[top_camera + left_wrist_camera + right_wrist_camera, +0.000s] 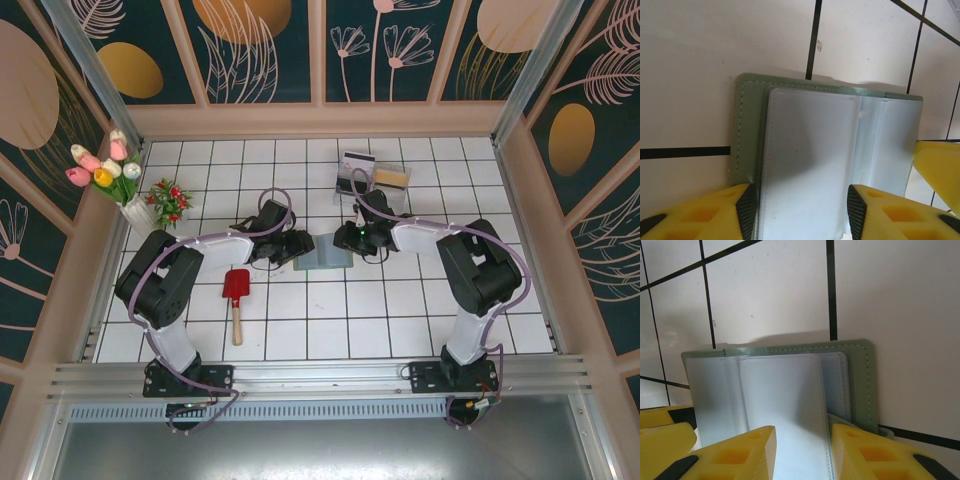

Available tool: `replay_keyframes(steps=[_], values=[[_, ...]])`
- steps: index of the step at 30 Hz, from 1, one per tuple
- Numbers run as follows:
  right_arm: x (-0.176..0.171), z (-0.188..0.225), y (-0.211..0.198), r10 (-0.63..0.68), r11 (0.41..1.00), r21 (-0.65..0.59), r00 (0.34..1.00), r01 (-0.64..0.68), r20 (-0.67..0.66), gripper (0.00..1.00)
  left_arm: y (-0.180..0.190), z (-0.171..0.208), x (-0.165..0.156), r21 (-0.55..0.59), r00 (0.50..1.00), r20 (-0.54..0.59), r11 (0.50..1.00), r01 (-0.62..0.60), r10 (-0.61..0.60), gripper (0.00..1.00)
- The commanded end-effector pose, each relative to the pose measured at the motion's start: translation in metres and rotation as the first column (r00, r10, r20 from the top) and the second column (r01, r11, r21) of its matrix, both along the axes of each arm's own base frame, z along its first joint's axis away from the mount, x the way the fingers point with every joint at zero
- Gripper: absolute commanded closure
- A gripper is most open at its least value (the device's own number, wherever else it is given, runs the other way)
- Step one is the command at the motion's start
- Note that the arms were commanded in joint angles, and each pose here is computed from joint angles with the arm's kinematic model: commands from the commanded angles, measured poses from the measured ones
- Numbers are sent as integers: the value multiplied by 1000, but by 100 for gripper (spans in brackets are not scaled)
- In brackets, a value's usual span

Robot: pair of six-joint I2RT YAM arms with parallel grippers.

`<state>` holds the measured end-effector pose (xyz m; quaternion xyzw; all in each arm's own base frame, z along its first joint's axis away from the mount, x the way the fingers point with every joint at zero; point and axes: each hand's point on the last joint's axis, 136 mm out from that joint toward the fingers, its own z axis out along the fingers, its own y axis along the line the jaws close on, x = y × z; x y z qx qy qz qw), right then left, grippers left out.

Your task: Take the credit cards out of the card holder

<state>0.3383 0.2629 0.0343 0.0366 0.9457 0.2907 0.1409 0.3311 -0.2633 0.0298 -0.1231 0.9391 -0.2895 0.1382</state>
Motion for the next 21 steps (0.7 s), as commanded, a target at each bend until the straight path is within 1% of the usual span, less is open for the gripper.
replay_keyframes(steps=[1,7,9,10,14,16,17,21], values=[[-2,-5,6,7,1000,4,1000,-7,-27,64,-8,2,1,-12,1000,0,1000,23,-23,49],[-2,-8,6,8,1000,1,999,-8,-35,65,-8,12,2,-19,999,19,999,28,-28,54],[-2,-8,6,7,1000,1,999,-7,-35,65,-7,17,2,-20,999,30,999,27,-26,54],[-3,-8,6,8,1000,0,999,-8,-35,65,-7,18,2,-19,999,33,999,27,-26,53],[-3,-9,5,7,1000,1,999,-7,-36,65,-1,15,2,18,999,32,1000,19,-19,41],[-3,-9,6,8,1000,2,999,-7,-36,65,1,11,2,27,1000,25,999,16,-17,39],[-4,-10,5,8,1000,1,999,-8,-37,65,0,11,1,27,1000,22,999,19,-20,39],[-4,-10,6,8,1000,3,999,-8,-38,65,-3,14,2,9,999,32,1000,27,-27,50]])
